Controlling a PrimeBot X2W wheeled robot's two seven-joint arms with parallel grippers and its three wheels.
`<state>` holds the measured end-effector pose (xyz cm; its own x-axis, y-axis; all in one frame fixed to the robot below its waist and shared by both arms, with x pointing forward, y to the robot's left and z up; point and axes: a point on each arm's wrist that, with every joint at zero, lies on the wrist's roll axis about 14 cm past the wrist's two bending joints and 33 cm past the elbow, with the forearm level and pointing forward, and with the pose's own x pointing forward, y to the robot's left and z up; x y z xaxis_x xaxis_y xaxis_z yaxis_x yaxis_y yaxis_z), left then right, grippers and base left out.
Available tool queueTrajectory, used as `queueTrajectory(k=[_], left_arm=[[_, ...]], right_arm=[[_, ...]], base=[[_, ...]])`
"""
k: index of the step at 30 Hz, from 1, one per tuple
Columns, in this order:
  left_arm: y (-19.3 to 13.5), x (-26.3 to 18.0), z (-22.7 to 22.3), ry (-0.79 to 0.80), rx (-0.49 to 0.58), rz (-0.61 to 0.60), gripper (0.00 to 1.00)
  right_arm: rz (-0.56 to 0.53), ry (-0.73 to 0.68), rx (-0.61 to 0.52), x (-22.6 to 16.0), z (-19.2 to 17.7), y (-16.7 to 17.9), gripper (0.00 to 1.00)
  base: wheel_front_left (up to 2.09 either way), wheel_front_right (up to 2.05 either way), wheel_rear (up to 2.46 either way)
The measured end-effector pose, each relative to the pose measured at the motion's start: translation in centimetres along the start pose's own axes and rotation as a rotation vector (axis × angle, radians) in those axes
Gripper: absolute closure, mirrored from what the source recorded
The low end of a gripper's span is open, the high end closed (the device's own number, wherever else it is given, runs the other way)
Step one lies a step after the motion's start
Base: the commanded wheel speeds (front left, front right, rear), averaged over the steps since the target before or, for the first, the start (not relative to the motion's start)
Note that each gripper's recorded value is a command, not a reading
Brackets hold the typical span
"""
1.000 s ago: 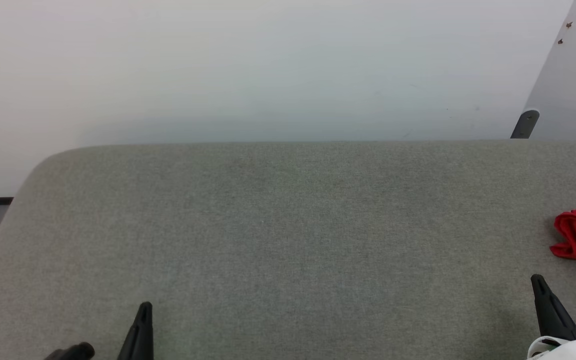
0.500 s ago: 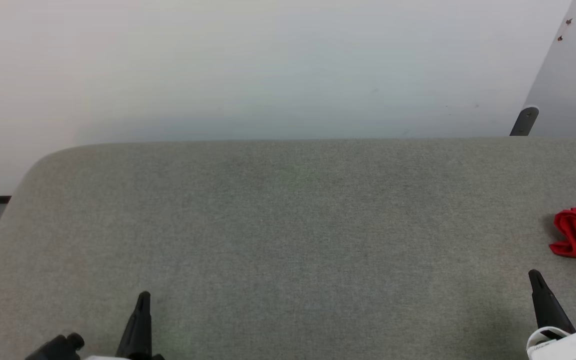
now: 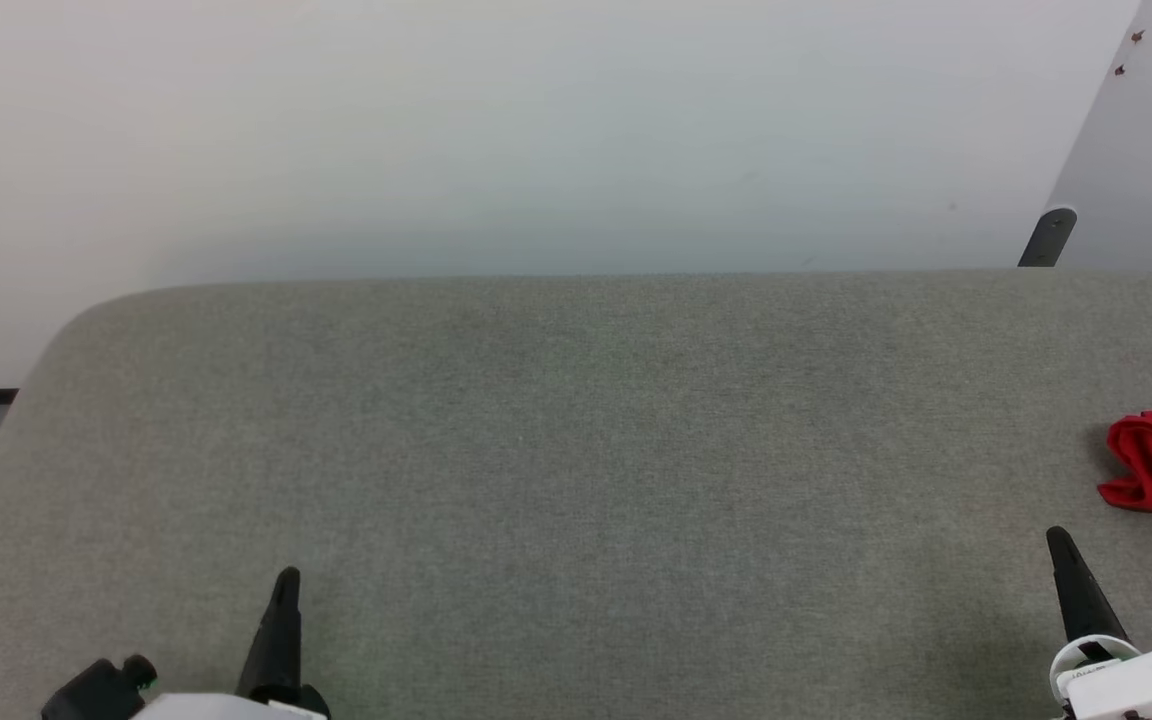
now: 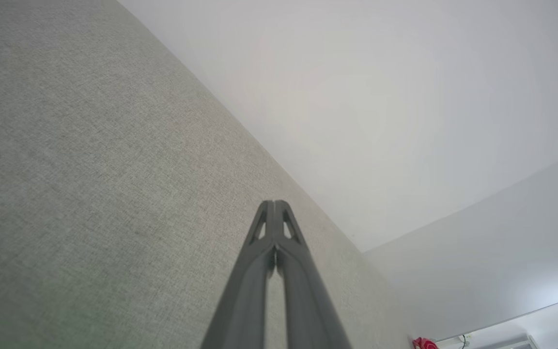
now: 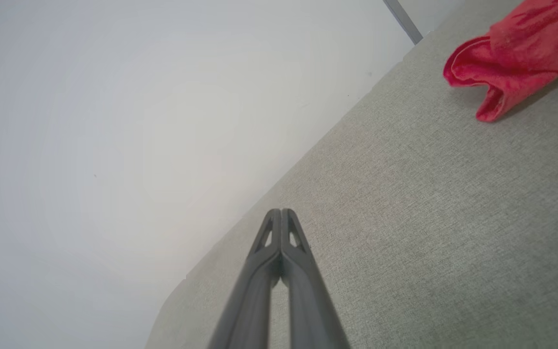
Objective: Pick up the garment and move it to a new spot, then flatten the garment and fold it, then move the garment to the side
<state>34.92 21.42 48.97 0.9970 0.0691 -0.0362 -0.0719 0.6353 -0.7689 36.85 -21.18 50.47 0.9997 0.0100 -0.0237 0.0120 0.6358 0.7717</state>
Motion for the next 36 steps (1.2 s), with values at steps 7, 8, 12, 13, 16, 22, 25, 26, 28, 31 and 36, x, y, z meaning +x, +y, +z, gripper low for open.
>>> queueTrajectory(k=[7, 8, 12, 13, 16, 22, 25, 26, 28, 31, 36], left_arm=[[-0.2, 0.5, 0.0, 0.007, -0.083, 0.001, 1.0], [-0.2, 0.5, 0.0, 0.007, -0.095, 0.002, 1.0], [-0.4, 0.8, 0.0, 0.009, -0.137, -0.002, 1.0], [-0.4, 0.9, 0.0, 0.008, -0.15, -0.002, 1.0], [-0.4, 0.9, -0.1, 0.014, -0.181, 0.0, 1.0], [-0.7, 1.3, -0.1, 0.017, -0.244, -0.005, 1.0], [-0.7, 1.4, -0.1, 0.02, -0.272, -0.005, 1.0], [-0.7, 1.5, -0.1, 0.022, -0.283, -0.006, 1.0], [-0.7, 1.6, -0.2, 0.024, -0.301, -0.005, 1.0], [-0.9, 1.8, -0.1, 0.026, -0.327, -0.009, 1.0], [-0.9, 1.9, -0.2, 0.03, -0.373, -0.009, 1.0]], right_arm=[[-0.008, -0.001, 0.083, 0.1, -0.1, -0.1, 1.0], [-0.009, -0.003, 0.096, 0.1, -0.1, -0.1, 1.0], [-0.004, -0.005, 0.137, 0.4, -0.1, 0.1, 1.0], [-0.005, -0.004, 0.149, 0.4, -0.2, 0.1, 1.0], [-0.008, -0.003, 0.183, 0.4, -0.2, 0.0, 1.0], [-0.012, -0.004, 0.244, 0.5, -0.4, 0.0, 1.0], [-0.007, -0.005, 0.27, 0.7, -0.3, 0.1, 1.0], [-0.004, -0.006, 0.278, 0.8, -0.3, 0.3, 1.0], [-0.005, -0.006, 0.299, 0.8, -0.3, 0.2, 1.0], [-0.009, -0.004, 0.328, 0.8, -0.5, 0.1, 1.0], [-0.004, -0.004, 0.373, 1.0, -0.5, 0.3, 1.0]], base=[[0.0, 0.0, 0.0], [0.0, 0.0, 0.0], [0.0, 0.0, 0.0], [0.0, 0.0, 0.0], [0.0, 0.0, 0.0], [0.0, 0.0, 0.0], [0.0, 0.0, 0.0], [0.0, 0.0, 0.0], [0.0, 0.0, 0.0], [0.0, 0.0, 0.0], [0.0, 0.0, 0.0]])
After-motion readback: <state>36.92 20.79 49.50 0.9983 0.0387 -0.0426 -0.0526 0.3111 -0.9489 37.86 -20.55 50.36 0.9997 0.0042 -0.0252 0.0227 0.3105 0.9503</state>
